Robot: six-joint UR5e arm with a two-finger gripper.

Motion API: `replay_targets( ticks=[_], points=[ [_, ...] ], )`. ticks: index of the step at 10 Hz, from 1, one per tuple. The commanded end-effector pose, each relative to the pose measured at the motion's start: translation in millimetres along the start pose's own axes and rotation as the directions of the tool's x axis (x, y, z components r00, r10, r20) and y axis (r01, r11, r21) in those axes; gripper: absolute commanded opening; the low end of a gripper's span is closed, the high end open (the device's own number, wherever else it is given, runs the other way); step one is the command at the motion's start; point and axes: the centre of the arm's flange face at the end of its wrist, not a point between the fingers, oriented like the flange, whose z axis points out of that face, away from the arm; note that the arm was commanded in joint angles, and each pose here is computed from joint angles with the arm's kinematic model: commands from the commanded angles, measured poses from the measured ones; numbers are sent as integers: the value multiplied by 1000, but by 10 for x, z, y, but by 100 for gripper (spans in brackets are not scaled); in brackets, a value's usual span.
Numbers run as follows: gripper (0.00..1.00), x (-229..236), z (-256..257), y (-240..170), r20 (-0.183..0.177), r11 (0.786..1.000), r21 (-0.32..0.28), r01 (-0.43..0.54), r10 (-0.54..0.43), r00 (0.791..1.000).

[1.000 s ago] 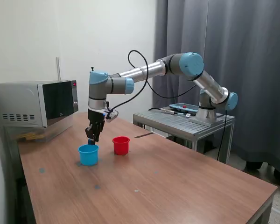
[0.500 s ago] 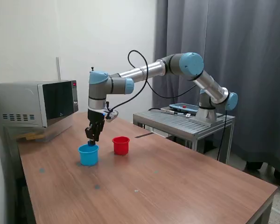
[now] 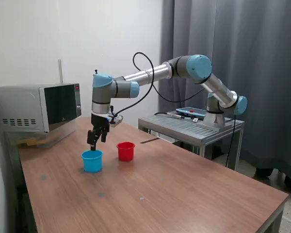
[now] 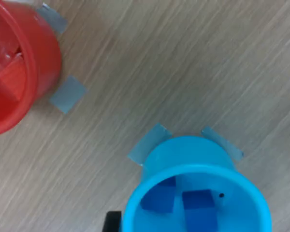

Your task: Place red objects in the red bin, and blue objects in the blue bin.

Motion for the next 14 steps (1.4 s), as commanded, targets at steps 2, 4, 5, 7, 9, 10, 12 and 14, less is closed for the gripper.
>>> replay_targets(
  ticks=[2, 4, 5, 7, 9, 10, 12, 14],
  points=[
    [100, 48, -85, -42, -9, 995, -12, 104, -104, 995],
    [100, -49, -983, -111, -46, 946, -88, 313, -318, 947],
    [100, -85, -1302, -316, -38, 886, -97, 453, -458, 888],
    [100, -288, -1965, -770, -19, 763, -77, 642, -645, 764],
    [100, -532, -2529, -1140, -34, 665, -94, 741, -746, 666],
    [100, -644, -2756, -1373, -53, 620, -80, 781, -785, 617],
    [100, -839, -3330, -1737, -59, 539, -103, 836, -843, 535],
    [100, -1150, -3436, -1945, -76, 485, -19, 874, -873, 483]
  ],
)
